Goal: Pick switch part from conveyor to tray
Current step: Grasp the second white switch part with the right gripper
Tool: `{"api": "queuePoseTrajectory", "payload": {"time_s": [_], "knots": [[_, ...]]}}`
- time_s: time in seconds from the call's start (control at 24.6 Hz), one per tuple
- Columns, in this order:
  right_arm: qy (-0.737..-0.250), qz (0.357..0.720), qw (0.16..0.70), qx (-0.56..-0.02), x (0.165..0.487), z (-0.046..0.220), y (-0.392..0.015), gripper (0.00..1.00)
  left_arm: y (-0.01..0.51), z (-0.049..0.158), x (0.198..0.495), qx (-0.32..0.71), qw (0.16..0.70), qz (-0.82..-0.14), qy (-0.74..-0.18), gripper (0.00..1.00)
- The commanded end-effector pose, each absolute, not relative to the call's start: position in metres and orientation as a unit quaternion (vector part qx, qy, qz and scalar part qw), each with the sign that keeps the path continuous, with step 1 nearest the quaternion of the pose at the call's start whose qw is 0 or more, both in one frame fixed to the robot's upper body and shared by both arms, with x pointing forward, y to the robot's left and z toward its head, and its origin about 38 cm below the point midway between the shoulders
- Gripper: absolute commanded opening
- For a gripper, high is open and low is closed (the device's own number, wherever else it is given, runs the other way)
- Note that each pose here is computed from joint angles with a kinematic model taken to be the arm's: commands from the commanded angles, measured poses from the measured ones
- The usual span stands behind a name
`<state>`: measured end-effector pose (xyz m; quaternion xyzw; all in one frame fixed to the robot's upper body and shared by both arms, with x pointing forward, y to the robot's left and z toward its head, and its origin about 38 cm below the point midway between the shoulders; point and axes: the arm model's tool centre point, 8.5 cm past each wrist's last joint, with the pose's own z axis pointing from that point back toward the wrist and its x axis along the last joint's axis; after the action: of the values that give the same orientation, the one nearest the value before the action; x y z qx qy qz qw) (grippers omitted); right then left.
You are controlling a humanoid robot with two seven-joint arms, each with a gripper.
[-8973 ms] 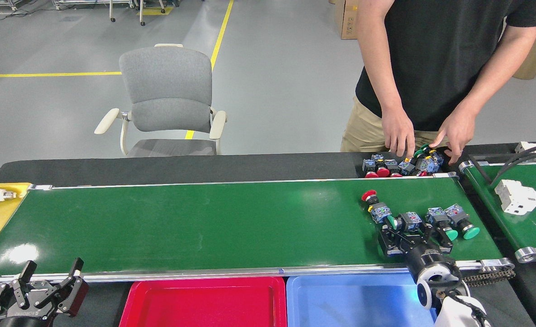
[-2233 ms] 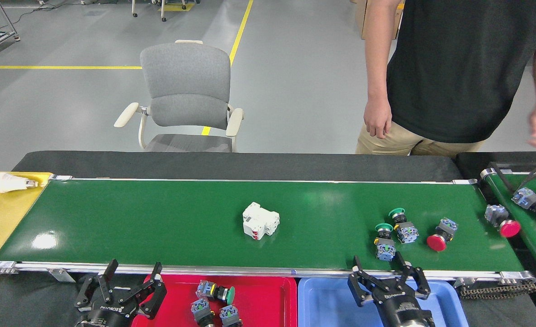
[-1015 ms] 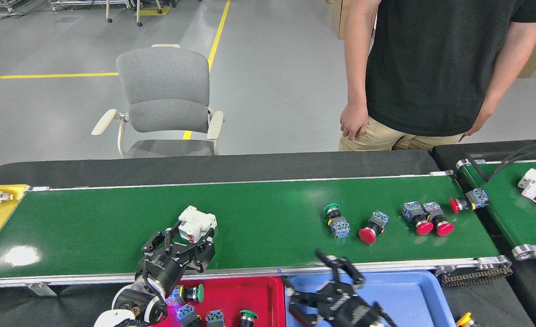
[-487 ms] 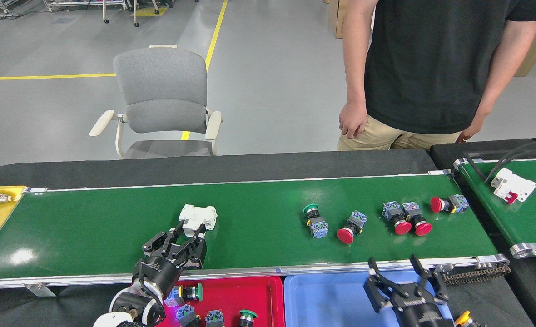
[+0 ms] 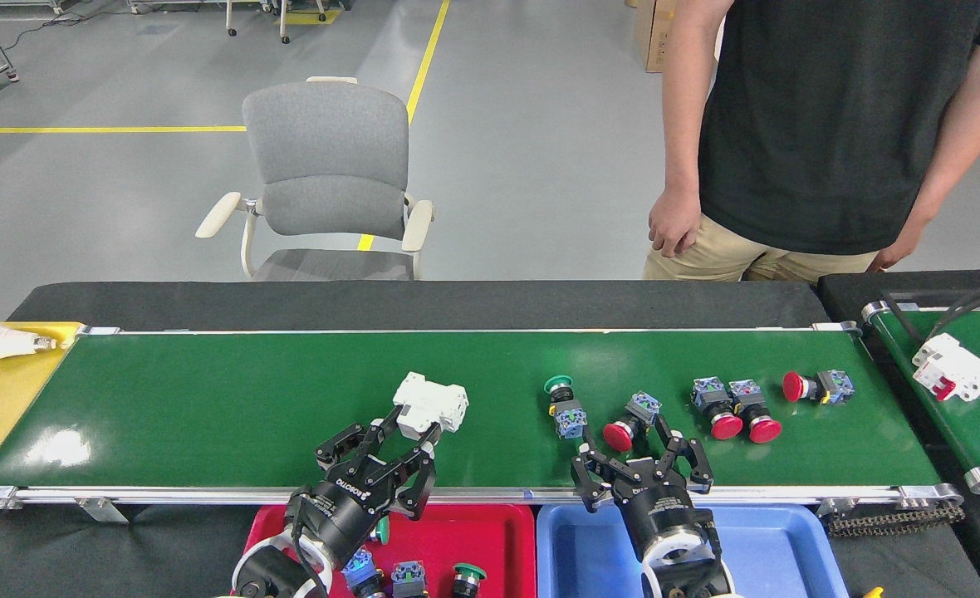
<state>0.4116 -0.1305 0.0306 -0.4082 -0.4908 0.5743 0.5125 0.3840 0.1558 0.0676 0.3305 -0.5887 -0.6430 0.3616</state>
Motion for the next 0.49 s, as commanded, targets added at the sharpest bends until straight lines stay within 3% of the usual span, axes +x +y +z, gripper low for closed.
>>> {"api": "queuePoseTrajectory", "payload": {"time_s": [0.0,0.12,0.16,0.45], "knots": [[-0.494,0.574,0.510,-0.409,0.422,0.040,-0.128,0.62,0.158,0.078,0.387,0.339,0.353,-0.635,-0.598,0.18],[-0.487,0.581,0.509,-0.407,0.428,0.037,-0.131,0.25,0.160,0.078,0.388,0.340,0.353,-0.636,-0.596,0.17],[-0.486,0.582,0.509,-0.407,0.429,0.037,-0.132,0.19,0.161,0.078,0.388,0.340,0.353,-0.636,-0.596,0.17],[-0.497,0.571,0.512,-0.407,0.433,0.045,-0.133,0.05,0.163,0.079,0.387,0.337,0.358,-0.630,-0.601,0.17]]}}
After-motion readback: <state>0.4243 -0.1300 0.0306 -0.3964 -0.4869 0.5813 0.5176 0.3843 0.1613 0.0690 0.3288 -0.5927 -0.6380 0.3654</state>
